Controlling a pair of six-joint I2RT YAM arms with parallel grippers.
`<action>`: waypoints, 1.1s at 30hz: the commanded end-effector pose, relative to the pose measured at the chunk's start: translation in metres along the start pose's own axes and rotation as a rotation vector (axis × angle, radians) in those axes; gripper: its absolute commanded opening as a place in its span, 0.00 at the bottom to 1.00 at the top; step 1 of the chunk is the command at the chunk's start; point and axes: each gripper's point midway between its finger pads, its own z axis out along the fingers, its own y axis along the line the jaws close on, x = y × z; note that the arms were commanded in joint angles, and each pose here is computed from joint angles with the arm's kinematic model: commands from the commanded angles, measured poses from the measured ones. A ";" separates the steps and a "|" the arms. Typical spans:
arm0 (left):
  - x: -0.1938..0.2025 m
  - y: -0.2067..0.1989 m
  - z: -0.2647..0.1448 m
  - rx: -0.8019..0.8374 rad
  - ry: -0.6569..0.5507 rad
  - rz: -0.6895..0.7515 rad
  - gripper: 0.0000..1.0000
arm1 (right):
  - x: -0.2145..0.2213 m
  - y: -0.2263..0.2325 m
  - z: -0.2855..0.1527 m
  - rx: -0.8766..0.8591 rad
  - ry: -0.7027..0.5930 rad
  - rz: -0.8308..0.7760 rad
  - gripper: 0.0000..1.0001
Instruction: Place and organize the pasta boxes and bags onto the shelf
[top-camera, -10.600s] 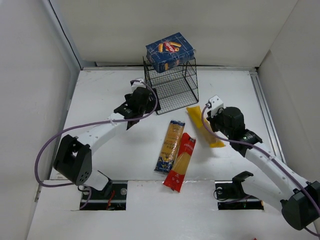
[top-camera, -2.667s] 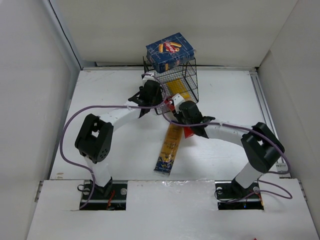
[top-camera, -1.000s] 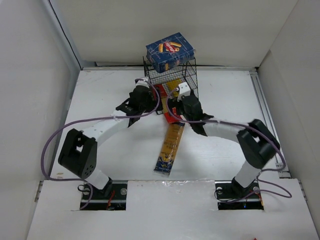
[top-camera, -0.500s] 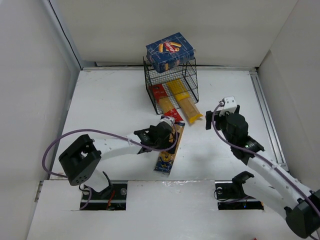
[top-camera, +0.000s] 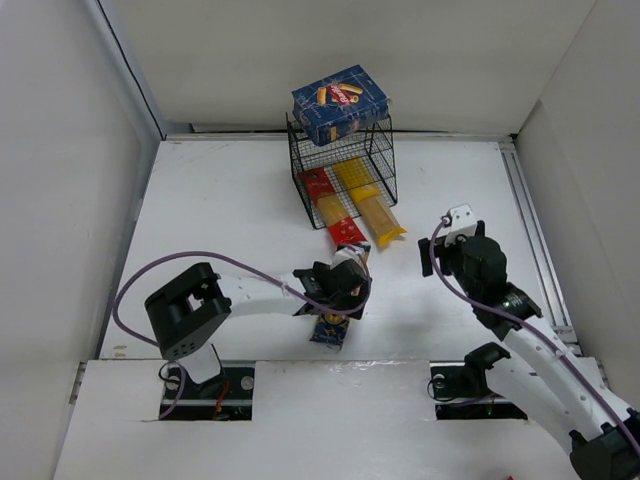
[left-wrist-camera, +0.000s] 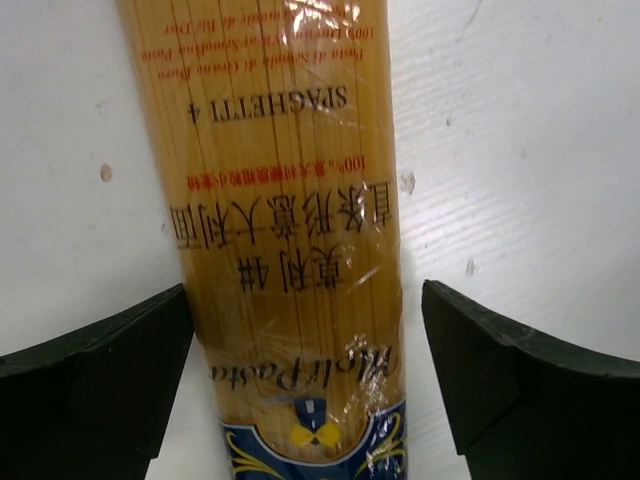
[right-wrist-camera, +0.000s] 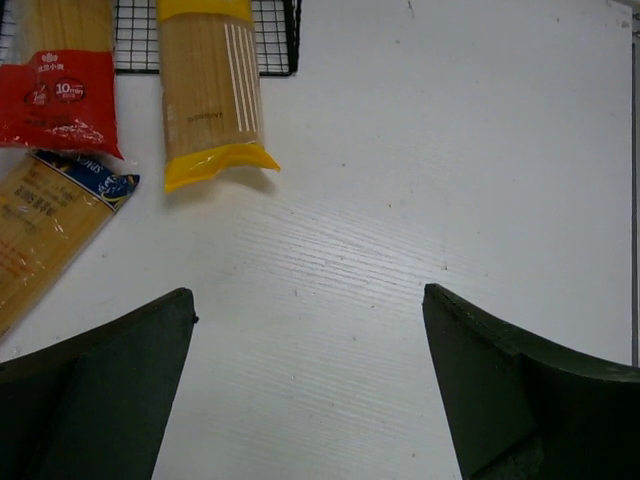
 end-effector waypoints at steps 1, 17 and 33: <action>0.032 0.015 0.021 -0.076 0.100 -0.016 0.89 | -0.006 -0.001 -0.005 -0.021 -0.025 -0.014 1.00; -0.002 -0.015 -0.039 -0.158 -0.115 0.002 0.00 | -0.002 0.004 -0.007 -0.060 -0.034 0.005 1.00; -0.126 -0.025 -0.106 -0.235 -0.658 -0.190 0.00 | -0.027 -0.024 -0.018 0.067 -0.113 -0.030 1.00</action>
